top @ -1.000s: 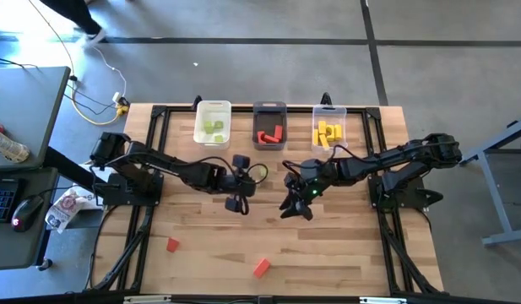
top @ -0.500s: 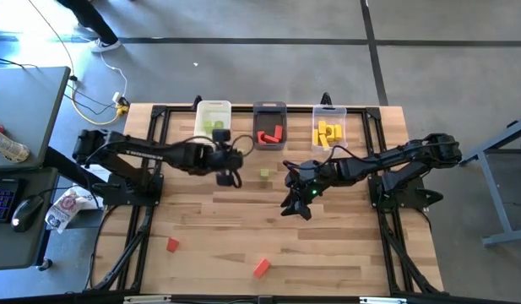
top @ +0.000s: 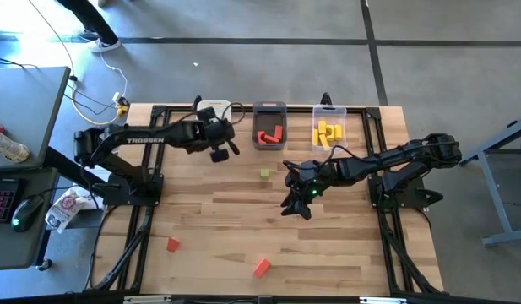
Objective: Sort & place blocks by color
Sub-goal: Put the green block into the white bin, then put the orange block into the black bin
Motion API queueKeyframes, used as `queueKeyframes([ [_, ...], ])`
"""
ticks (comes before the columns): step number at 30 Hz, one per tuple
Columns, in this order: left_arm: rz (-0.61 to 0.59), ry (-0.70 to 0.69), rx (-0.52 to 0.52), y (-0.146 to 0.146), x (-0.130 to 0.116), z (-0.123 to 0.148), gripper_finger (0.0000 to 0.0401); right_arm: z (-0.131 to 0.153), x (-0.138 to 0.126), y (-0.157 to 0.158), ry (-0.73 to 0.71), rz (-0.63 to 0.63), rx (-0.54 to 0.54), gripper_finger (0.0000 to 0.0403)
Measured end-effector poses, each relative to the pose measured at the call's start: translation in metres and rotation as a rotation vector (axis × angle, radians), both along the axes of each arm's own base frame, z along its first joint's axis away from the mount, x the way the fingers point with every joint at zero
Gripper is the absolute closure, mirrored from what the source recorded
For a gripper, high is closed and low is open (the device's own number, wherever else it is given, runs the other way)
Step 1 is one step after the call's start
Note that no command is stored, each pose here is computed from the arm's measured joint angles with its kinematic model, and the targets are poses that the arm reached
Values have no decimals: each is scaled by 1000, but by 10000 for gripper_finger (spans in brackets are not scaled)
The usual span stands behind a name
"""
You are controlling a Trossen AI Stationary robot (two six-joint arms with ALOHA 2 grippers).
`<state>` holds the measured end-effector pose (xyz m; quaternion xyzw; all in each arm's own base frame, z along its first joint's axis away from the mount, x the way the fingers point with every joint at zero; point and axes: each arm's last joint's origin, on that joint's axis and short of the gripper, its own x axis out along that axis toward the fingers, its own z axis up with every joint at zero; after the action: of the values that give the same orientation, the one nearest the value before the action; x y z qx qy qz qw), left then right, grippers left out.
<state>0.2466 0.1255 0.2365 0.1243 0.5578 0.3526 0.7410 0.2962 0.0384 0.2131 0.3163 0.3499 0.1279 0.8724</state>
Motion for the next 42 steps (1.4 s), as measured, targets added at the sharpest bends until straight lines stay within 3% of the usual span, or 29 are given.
queueKeyframes([
  [7, 133, -91, -139, 23, -15, -3, 362, 0, 0, -1, -1, -22, -15, 210],
  [15, 273, -151, -227, 32, -27, -6, 362, 0, 0, -1, -2, -30, -21, 210],
  [21, 296, -201, -296, 36, -28, -8, 361, 0, 0, -1, -2, -35, -24, 210],
  [29, 342, -156, -324, 46, -24, -27, 359, 0, 0, -1, -2, -35, -24, 210],
  [42, 360, -140, -289, 50, -23, -31, 252, 0, 1, -1, -3, -35, -24, 210],
])
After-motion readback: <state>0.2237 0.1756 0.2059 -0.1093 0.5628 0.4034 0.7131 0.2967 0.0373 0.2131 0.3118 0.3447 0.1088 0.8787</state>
